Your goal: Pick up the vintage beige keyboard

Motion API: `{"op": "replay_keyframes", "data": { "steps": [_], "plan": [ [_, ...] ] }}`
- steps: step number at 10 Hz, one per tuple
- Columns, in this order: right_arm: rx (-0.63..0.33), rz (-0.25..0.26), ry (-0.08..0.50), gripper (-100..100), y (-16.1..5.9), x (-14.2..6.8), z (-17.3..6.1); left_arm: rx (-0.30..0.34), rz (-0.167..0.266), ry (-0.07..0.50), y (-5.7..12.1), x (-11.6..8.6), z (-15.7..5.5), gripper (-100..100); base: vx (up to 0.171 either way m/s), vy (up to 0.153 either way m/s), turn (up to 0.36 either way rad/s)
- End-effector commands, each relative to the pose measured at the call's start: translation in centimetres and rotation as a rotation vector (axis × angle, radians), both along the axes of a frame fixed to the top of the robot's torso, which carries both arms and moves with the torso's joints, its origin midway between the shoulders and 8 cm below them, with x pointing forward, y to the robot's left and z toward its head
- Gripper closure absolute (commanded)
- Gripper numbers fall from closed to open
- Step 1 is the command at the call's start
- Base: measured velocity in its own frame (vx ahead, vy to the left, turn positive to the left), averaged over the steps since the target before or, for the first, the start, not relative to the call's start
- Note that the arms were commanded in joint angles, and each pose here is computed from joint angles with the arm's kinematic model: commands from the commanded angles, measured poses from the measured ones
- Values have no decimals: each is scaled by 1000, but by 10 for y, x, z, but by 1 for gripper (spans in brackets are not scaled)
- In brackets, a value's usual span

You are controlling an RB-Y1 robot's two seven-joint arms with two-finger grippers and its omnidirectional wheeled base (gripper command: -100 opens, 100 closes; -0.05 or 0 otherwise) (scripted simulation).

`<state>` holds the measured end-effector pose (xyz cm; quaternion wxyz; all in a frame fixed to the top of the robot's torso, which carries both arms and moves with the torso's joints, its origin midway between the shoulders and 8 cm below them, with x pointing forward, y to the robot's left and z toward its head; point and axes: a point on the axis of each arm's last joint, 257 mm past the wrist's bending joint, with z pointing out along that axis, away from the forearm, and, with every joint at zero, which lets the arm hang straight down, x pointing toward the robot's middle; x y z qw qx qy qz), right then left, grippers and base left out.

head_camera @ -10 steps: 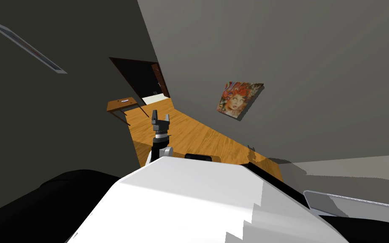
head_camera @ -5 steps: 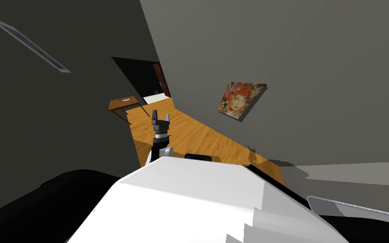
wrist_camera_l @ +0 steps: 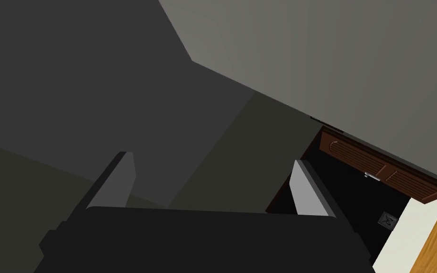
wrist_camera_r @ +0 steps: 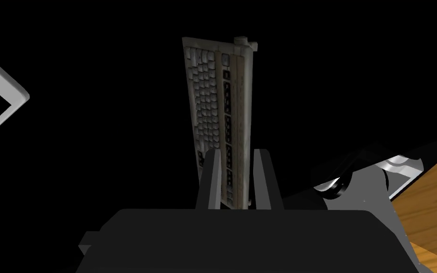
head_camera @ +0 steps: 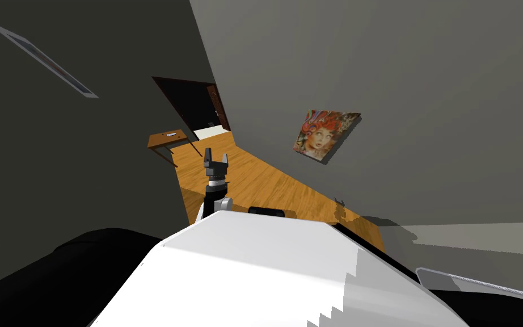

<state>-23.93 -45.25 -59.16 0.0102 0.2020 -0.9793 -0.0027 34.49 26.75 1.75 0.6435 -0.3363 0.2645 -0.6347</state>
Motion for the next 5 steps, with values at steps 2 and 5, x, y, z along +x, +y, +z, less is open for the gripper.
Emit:
{"op": "replay_keyframes", "data": {
  "steps": [2,5],
  "plan": [
    [10,-35,6,100,9,-15,4,0,0,0,0,0,0,0,21,-11,29],
    [-22,-30,9,100,-7,-17,8,0,0,0,0,0,0,0,13,-7,15]
  ]
}}
